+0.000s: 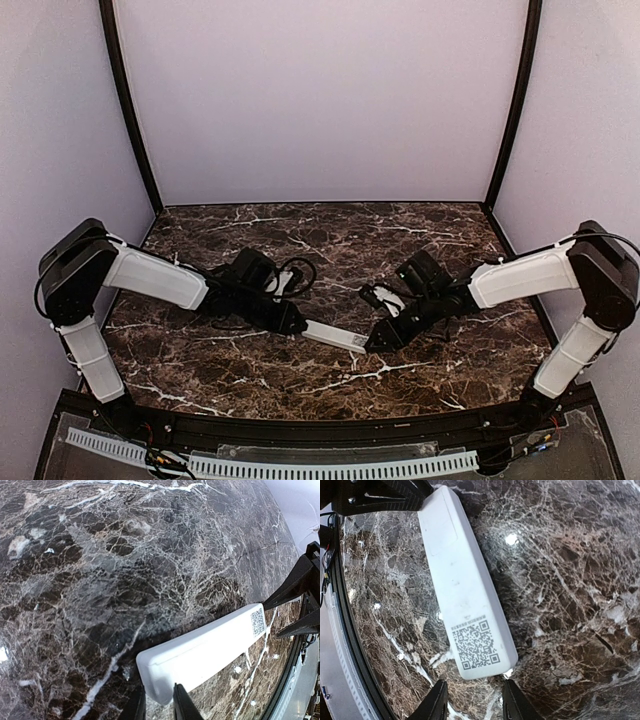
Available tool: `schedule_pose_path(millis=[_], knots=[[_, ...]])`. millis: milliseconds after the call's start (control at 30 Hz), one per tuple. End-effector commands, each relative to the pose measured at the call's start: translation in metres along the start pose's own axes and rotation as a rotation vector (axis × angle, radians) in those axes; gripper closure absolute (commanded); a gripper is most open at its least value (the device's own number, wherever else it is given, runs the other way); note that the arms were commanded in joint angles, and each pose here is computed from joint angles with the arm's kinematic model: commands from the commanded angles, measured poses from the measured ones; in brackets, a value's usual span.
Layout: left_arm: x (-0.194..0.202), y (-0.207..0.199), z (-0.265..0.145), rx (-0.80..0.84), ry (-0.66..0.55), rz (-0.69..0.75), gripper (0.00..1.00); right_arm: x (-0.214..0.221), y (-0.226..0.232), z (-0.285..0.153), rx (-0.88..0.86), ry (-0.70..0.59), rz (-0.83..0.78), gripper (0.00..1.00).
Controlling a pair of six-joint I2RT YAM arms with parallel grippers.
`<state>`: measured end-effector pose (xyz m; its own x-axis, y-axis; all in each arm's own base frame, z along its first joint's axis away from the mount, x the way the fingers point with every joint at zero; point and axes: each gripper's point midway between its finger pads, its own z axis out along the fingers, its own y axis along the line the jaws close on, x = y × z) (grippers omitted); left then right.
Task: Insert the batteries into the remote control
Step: Load the battery cover onto the remote control without the battery cover.
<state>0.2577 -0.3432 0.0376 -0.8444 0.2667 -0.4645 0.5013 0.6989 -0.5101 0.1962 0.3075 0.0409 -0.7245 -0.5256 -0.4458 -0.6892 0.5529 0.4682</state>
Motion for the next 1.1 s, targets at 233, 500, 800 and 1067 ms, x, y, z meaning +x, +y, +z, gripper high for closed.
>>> schedule_pose_path(millis=[233, 500, 800, 1067], knots=[[0.012, -0.002, 0.005, 0.039, 0.033, 0.001, 0.88, 0.007, -0.003, 0.011, -0.030, 0.019, 0.029, 0.68], [0.024, -0.006, 0.008, 0.067, 0.066, -0.011, 0.91, -0.004, -0.002, 0.019, -0.053, 0.008, 0.012, 0.71], [0.036, -0.015, 0.008, 0.100, 0.102, -0.011, 0.92, -0.014, -0.009, 0.021, -0.032, 0.003, -0.014, 0.70], [0.032, -0.024, -0.005, 0.122, 0.077, 0.017, 0.87, -0.028, -0.030, 0.004, 0.016, -0.052, -0.002, 0.63]])
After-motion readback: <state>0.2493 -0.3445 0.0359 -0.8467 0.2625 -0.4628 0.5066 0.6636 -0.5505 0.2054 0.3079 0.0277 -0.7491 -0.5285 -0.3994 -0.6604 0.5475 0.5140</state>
